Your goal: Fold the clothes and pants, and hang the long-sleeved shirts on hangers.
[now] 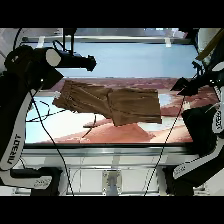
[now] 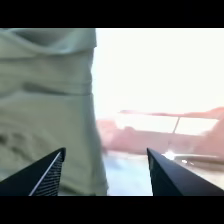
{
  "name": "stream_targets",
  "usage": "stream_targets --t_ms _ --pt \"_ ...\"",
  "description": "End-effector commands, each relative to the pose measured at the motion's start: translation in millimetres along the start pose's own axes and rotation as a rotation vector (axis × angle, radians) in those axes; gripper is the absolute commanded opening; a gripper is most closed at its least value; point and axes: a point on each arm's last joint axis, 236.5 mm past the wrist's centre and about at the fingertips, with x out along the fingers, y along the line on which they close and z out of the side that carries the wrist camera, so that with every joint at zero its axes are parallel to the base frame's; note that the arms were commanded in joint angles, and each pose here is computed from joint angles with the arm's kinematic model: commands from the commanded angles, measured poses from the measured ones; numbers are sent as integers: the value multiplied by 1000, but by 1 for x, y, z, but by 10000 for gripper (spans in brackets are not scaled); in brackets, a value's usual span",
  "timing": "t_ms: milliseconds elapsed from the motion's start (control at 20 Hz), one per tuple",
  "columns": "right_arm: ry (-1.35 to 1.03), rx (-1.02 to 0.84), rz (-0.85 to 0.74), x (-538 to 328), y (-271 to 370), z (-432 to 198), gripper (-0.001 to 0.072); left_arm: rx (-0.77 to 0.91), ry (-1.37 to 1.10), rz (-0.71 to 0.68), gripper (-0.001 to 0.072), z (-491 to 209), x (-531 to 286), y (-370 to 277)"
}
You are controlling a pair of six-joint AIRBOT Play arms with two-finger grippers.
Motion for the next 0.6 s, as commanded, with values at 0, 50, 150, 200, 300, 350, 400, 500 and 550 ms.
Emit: stream_targets --t_ms 0,50,150,200,300,350,400,500,550 --pt "-54 96 74 32 -9 5 589 133 160 -52 586 -42 16 -14" --pt "-29 96 111 43 -3 1 589 190 219 -80 586 -58 22 -21" --pt "44 98 159 63 7 -11 588 243 309 -123 387 -85 33 -33" --pt "77 90 167 72 13 -16 589 246 332 -134 207 -93 40 -37" --pt "107 45 173 84 26 -22 588 245 360 -143 98 -103 50 -39" --pt "116 25 173 90 34 -23 587 243 370 -145 90 -107 54 -38" --pt "124 9 171 97 41 -24 587 240 382 -147 88 -112 58 -38" --pt "126 -26 149 107 50 -25 587 237 395 -149 25 -117 62 -37" --pt "127 -40 141 111 54 -25 586 236 399 -150 25 -118 63 -37"
